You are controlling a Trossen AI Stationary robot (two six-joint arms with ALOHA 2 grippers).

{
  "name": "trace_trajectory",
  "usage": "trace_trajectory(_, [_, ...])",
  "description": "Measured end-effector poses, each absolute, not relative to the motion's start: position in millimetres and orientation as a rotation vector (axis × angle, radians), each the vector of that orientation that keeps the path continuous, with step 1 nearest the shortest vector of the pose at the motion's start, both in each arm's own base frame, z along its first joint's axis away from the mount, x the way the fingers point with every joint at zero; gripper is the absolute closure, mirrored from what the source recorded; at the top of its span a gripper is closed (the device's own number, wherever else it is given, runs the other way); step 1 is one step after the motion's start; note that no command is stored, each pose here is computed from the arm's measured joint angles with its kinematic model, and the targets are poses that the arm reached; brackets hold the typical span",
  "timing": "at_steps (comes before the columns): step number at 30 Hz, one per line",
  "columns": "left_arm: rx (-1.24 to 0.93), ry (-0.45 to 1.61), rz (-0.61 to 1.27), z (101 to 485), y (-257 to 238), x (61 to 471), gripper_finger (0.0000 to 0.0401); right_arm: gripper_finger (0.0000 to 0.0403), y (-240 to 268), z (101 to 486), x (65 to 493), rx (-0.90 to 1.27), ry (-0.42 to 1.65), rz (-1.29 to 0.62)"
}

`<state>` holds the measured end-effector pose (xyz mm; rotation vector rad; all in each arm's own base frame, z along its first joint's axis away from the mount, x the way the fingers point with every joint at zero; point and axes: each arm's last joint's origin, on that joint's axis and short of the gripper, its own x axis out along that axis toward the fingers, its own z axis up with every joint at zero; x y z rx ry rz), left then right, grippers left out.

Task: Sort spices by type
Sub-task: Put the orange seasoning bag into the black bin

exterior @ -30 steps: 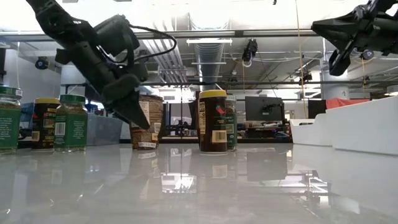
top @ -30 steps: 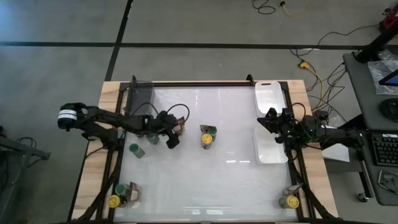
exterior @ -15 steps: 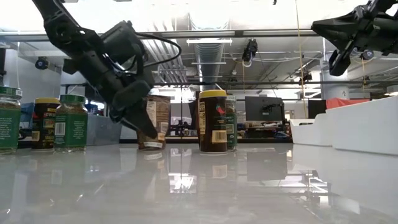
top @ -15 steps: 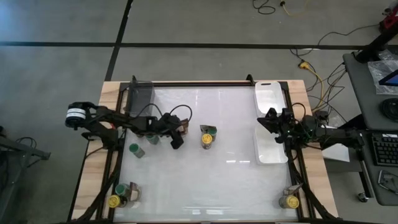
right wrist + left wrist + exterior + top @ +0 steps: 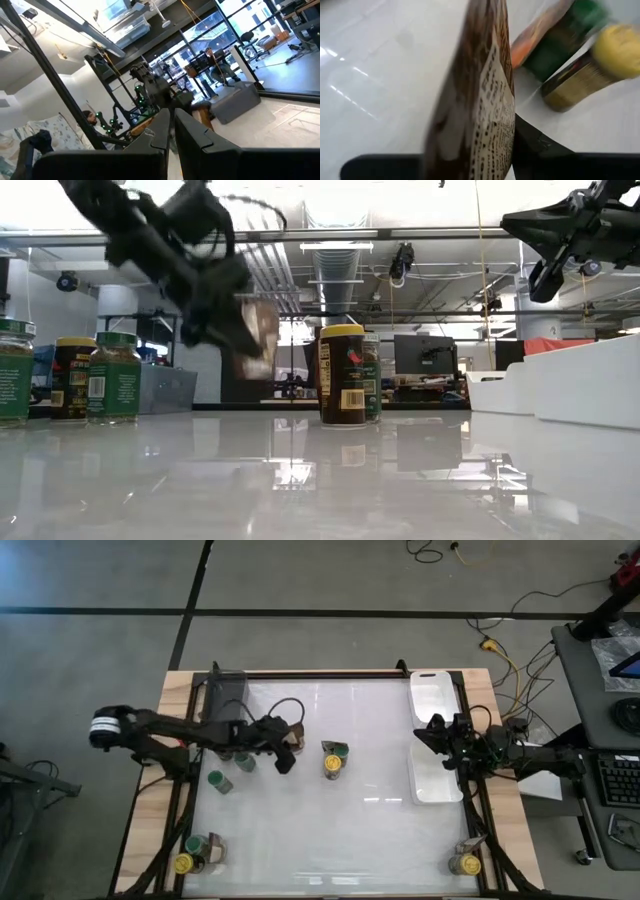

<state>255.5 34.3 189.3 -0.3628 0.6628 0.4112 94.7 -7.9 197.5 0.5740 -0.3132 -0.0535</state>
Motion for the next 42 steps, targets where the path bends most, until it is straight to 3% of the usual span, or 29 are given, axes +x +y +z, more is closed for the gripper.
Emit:
trace_trajectory(9, [-0.293, 0.673, 0.704, 273, 39, 202, 0.0361, 0.0385, -8, 204, 93, 0.495, -0.374, -0.048])
trace_trajectory(15, [-0.381, 0.691, 0.994, 299, 56, 152, 0.0361, 0.0385, -8, 210, 94, 0.504, -0.423, -0.033])
trace_trajectory(21, [-0.533, 0.777, 1.189, 291, 92, 128, 0.0362, 0.0385, -9, 247, 109, 0.475, -0.375, -0.054])
trace_trajectory(31, [-0.501, 0.812, 1.331, 266, 143, 138, 0.0363, 0.0385, -14, 319, 189, 0.561, -0.187, -0.095])
trace_trajectory(35, [-0.487, 0.765, 1.349, 247, 151, 145, 0.0363, 0.0385, -15, 331, 211, 0.573, -0.061, -0.130])
trace_trajectory(42, [-0.534, 0.780, 1.411, 210, 160, 151, 0.0363, 0.0385, -15, 364, 227, 0.562, -0.034, -0.126])
